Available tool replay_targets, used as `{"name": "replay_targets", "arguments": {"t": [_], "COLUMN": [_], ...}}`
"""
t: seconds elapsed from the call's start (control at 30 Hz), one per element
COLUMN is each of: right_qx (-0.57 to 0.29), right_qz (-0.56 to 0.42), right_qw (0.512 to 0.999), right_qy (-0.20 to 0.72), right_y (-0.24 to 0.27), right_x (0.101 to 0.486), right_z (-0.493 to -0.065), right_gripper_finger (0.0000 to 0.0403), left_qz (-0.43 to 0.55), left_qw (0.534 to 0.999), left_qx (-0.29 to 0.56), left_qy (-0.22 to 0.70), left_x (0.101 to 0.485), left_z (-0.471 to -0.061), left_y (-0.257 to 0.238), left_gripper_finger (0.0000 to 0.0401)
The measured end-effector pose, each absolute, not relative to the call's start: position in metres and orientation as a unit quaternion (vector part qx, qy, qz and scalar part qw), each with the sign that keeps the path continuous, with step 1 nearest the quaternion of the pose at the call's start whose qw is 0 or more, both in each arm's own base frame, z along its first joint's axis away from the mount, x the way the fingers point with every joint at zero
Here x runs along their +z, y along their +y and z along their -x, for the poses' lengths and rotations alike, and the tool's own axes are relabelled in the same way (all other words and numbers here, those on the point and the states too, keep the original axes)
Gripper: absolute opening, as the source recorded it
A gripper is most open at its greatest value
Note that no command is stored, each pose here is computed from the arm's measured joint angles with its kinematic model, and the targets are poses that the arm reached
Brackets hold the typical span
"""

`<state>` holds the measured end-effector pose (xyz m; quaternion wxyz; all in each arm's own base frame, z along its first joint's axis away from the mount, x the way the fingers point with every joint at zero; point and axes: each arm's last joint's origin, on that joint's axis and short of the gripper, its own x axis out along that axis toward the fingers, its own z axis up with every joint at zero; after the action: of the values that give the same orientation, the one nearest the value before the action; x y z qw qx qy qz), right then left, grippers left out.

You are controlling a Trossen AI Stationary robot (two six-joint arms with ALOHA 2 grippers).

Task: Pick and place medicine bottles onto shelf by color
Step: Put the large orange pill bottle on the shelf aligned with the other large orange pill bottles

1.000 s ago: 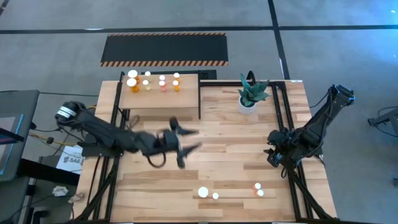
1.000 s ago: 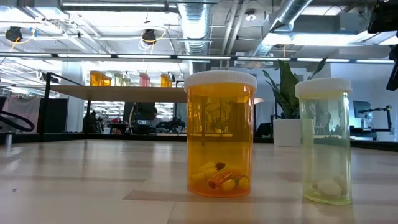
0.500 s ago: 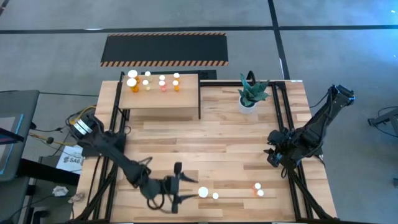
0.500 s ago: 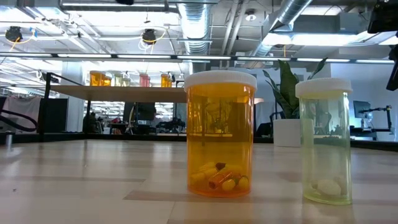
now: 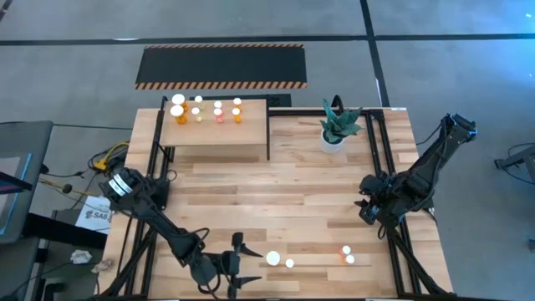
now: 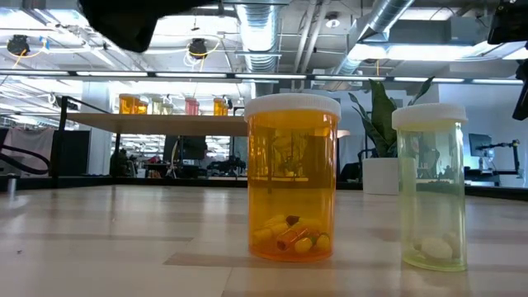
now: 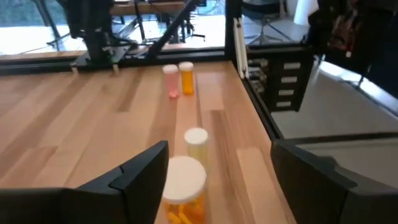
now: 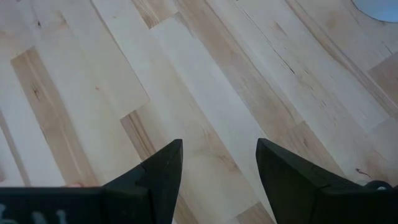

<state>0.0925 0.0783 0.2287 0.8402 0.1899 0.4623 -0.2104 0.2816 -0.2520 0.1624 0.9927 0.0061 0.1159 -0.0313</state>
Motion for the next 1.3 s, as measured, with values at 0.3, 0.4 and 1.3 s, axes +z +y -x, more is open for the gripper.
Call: {"name": "replay_targets", "arguments": {"t": [0.3,0.4,1.3], "right_qx": [-0.210,-0.210,-0.210], "right_qz": [-0.190,-0.191,-0.191], "right_qw": [0.840,0.840,0.840], "right_qy": [0.462,0.462,0.462], "right_y": [0.078,0.078,0.078], "right_x": [0.229,0.229,0.229], "right_z": [-0.093,-0.093,-0.093], "right_gripper_finger": [0.0226,0.0226,0.0226], "left_qz": [-0.003,-0.001,0.005], "left_qw": [0.994,0.995,0.978], "left_qx": [-0.007,0.019,-0.015], "left_qy": [0.106,0.099,0.206], "left_x": [0.128,0.115,0.101], "left_z": [-0.298,-0.305,-0.350], "left_y": [-0.248,-0.241,-0.203], "left_gripper_finger": [0.0295,0.0295,0.0275]}}
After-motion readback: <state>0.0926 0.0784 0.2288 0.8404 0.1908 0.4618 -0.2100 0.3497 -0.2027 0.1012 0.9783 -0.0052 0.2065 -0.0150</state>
